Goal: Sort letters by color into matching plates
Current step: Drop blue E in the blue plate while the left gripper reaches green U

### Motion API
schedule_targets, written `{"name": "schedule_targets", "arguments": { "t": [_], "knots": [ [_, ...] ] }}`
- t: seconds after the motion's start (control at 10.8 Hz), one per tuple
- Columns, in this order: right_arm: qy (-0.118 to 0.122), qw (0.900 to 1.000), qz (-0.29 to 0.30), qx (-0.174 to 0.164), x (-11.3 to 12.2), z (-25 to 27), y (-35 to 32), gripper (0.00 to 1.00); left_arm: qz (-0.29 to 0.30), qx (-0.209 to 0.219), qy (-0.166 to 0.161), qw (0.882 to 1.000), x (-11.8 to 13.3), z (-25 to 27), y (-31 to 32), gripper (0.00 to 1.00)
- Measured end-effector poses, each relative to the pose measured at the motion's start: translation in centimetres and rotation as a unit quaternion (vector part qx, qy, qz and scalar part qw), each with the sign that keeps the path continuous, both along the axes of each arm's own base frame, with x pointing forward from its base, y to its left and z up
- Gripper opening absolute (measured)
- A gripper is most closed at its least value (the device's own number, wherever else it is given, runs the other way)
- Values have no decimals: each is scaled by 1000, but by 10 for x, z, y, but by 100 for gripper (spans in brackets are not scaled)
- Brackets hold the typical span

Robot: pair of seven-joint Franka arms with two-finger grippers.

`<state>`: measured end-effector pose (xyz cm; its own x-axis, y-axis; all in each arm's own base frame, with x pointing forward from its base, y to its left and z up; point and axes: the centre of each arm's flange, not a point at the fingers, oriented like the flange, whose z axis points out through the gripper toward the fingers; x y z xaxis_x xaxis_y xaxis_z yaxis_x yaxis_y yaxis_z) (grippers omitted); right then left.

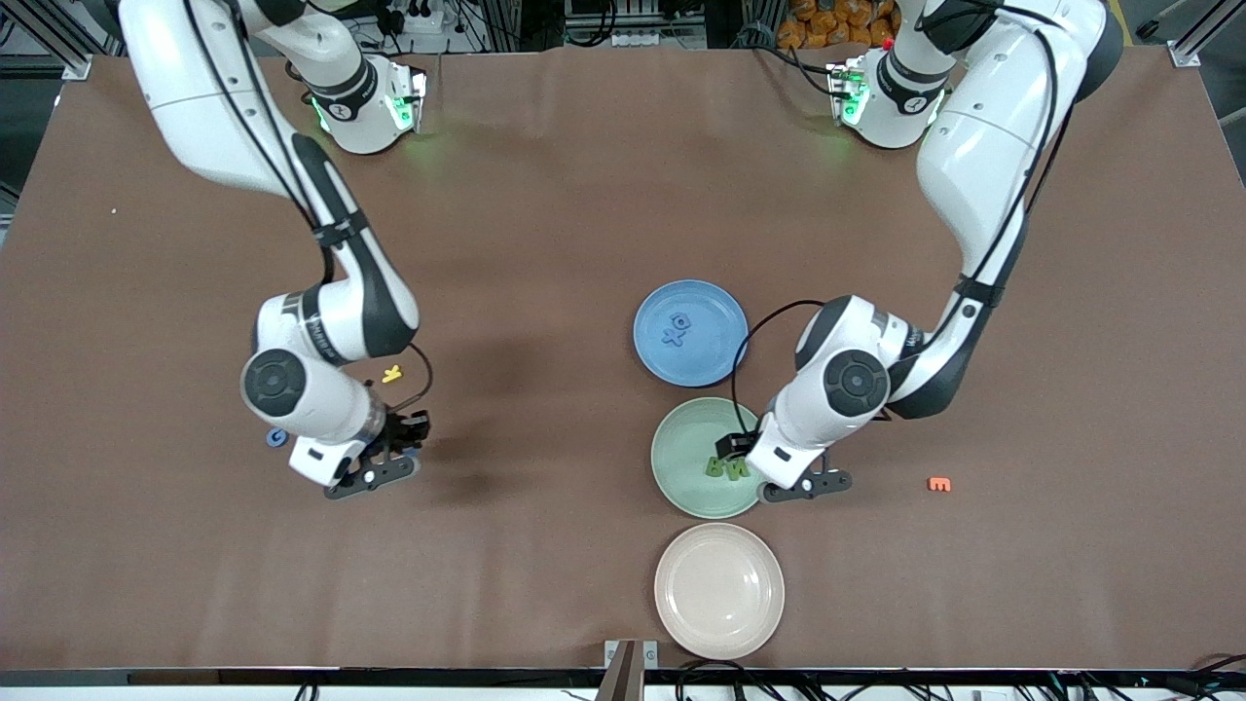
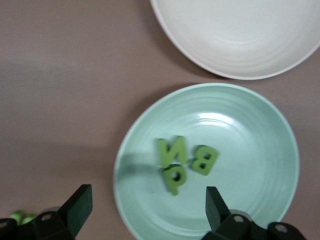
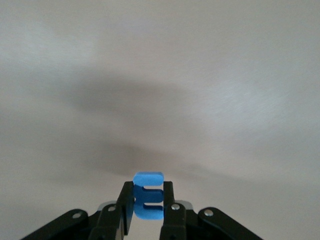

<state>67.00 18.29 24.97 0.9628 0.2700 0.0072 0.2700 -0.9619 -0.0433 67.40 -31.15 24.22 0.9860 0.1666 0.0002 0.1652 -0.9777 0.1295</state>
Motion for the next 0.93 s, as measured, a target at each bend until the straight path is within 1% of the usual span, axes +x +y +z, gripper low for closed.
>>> {"name": "schedule_targets", "arguments": {
  "t": [0.09, 0.28, 0.46, 0.56, 0.65, 0.74, 0.93],
  "knots": [
    [8, 999, -42, 2, -10, 5, 29, 28, -6, 12, 15, 1000, 1, 4, 12, 100],
    [17, 994, -109, 5, -35, 8, 96, 28, -41, 29, 42, 998, -1, -6, 38, 100],
    [23, 989, -143, 3, -68, 8, 160, 28, -94, 55, 59, 992, -9, -23, 79, 100],
    [24, 988, -155, 3, -85, 8, 190, 28, -105, 63, 65, 990, -17, -23, 97, 100],
    [25, 986, -163, 3, -104, 9, 219, 28, -112, 70, 67, 989, -27, -18, 104, 100],
    [27, 985, -168, 2, -126, 9, 248, 28, -119, 73, 61, 988, -38, -14, 102, 100],
    [30, 984, -177, -2, -171, 6, 300, 28, -139, 77, 33, 987, -59, -17, 96, 100]
  ]
}}
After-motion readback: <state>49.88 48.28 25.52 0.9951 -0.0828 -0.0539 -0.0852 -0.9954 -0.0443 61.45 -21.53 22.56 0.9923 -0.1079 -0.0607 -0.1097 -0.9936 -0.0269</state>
